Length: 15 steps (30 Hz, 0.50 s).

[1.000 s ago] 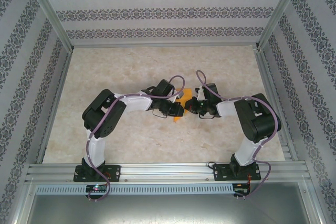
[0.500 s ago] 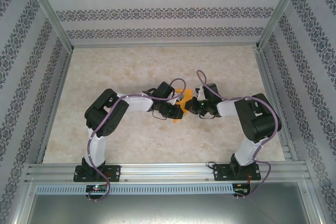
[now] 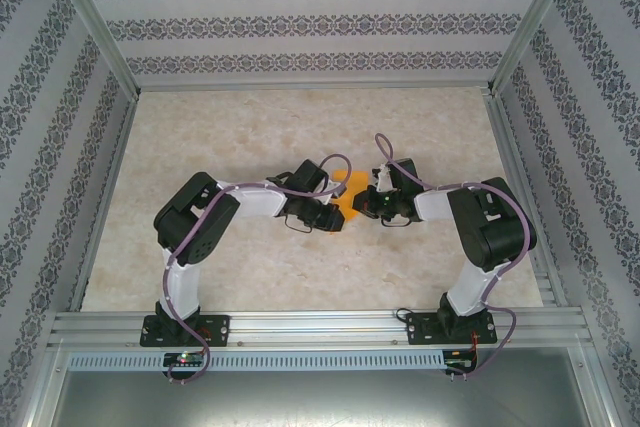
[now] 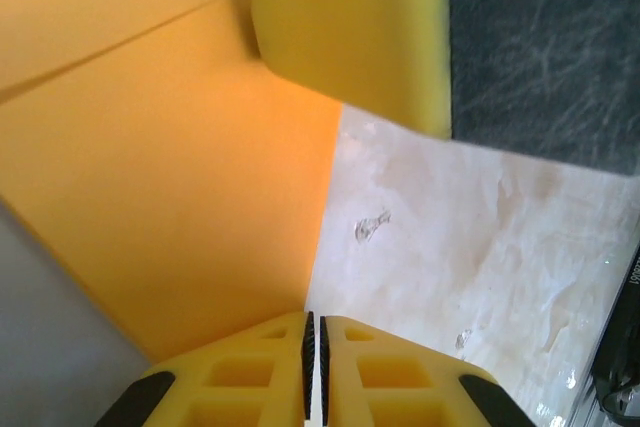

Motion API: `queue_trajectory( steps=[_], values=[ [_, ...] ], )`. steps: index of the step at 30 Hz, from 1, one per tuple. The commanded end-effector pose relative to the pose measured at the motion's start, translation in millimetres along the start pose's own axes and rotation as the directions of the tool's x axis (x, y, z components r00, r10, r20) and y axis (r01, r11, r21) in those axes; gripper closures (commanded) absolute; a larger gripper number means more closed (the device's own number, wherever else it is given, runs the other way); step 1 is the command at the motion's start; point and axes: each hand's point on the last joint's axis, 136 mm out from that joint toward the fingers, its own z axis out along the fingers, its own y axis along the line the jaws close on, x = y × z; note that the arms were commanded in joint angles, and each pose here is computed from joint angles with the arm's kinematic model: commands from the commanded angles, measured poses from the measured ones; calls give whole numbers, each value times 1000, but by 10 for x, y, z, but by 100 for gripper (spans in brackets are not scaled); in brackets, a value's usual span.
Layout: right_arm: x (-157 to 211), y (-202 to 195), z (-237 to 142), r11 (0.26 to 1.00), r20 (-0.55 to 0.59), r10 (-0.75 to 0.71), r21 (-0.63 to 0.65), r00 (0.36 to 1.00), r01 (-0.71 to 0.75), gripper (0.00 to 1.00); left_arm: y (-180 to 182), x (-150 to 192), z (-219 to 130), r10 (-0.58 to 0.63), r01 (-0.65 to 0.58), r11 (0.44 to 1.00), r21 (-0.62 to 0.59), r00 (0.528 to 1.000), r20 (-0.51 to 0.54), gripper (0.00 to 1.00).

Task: Fold a paper plane with a square sheet of paper (pick it up from the middle)
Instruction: Third fold the triangle at the center of the table.

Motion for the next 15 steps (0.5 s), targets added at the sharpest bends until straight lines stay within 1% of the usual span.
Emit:
queue_trajectory(
  steps=[1,5,15],
  values=[
    [318,-569,2,978,-79,115,183,990,-99,100,98,348,-7,-29,25,999,-45,995,-98,85],
    [294,-583,-12,978,-73,115,182,991,-101,100,134,461,-23,-6,-5,996,-89,991,-131,85],
    [286,-610,-16,978,-81,118,185,990,-101,100,201,687,-95,-12,-8,993,-121,986,-166,86]
  ],
)
